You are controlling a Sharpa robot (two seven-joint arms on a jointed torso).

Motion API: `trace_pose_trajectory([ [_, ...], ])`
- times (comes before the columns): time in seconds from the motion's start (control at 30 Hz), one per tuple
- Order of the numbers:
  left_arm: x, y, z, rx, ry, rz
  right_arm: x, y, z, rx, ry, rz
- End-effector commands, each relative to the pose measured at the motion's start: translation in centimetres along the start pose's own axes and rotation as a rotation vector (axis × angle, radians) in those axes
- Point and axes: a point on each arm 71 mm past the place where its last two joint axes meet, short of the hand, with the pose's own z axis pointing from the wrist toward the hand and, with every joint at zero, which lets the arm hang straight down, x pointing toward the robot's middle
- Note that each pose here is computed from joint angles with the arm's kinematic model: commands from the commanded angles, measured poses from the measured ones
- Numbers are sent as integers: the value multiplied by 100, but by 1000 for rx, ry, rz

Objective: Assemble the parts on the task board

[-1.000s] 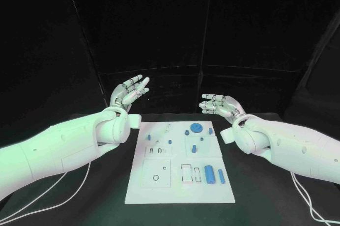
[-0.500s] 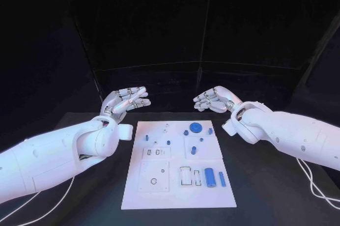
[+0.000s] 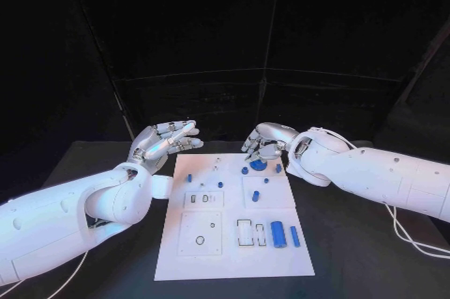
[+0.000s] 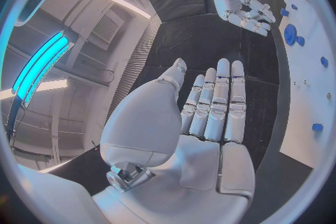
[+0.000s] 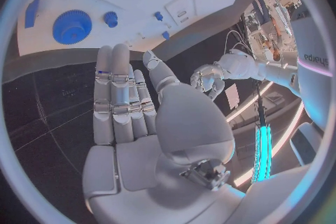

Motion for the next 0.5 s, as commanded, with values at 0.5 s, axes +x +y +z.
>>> trace_pose_trajectory([
  [0.5, 84, -30, -24, 3, 48, -18, 105, 113, 103, 49, 117, -320],
])
